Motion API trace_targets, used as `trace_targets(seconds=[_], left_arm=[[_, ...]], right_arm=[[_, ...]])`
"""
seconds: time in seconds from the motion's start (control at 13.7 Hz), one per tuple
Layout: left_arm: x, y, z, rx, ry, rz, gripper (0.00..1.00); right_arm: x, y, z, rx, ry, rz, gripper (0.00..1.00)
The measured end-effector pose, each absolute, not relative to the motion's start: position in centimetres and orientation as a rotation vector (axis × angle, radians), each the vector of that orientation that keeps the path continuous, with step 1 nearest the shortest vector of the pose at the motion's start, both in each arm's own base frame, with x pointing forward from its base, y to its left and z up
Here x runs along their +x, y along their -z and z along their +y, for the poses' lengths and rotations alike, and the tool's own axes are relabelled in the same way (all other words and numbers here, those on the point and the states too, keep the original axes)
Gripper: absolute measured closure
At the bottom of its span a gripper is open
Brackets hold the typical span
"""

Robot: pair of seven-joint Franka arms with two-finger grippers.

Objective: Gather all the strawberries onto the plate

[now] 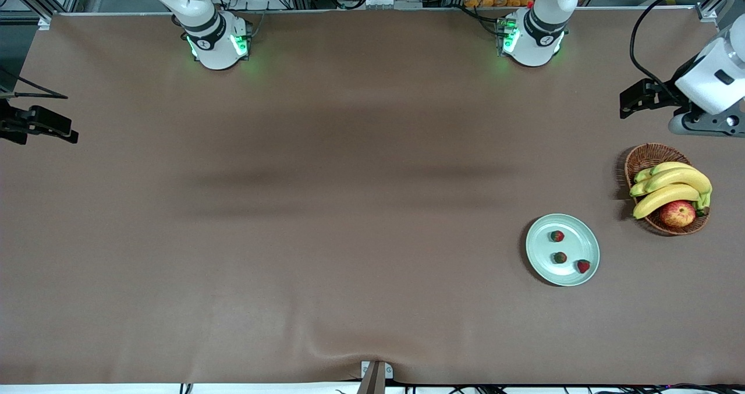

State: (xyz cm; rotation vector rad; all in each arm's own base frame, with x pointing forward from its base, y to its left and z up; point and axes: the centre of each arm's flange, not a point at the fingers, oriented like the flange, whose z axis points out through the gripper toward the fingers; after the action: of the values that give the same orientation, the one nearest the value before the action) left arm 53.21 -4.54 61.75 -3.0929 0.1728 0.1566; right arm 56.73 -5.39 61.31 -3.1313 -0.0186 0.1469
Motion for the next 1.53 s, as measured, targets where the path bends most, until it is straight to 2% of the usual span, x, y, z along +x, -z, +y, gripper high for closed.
trace_targets(seconds=[0.36, 0.8, 1.53], left_arm=[[52.9, -64.2, -5.2, -3.145, -0.075, 0.184, 0.0], [53.3, -64.3, -6.5, -3.161, -0.025, 0.225, 0.0], [53.4, -64.5, -7.6, -3.134, 0.011, 0.264, 0.0]], right_arm=[[56.7, -61.3, -5.4, -3.131, -0.148, -0.018, 0.0], [56.6, -61.5, -5.4, -3.131, -0.146, -0.018, 0.0], [55.8, -61.2, -5.6, -3.119, -0.239, -0.009, 0.0]])
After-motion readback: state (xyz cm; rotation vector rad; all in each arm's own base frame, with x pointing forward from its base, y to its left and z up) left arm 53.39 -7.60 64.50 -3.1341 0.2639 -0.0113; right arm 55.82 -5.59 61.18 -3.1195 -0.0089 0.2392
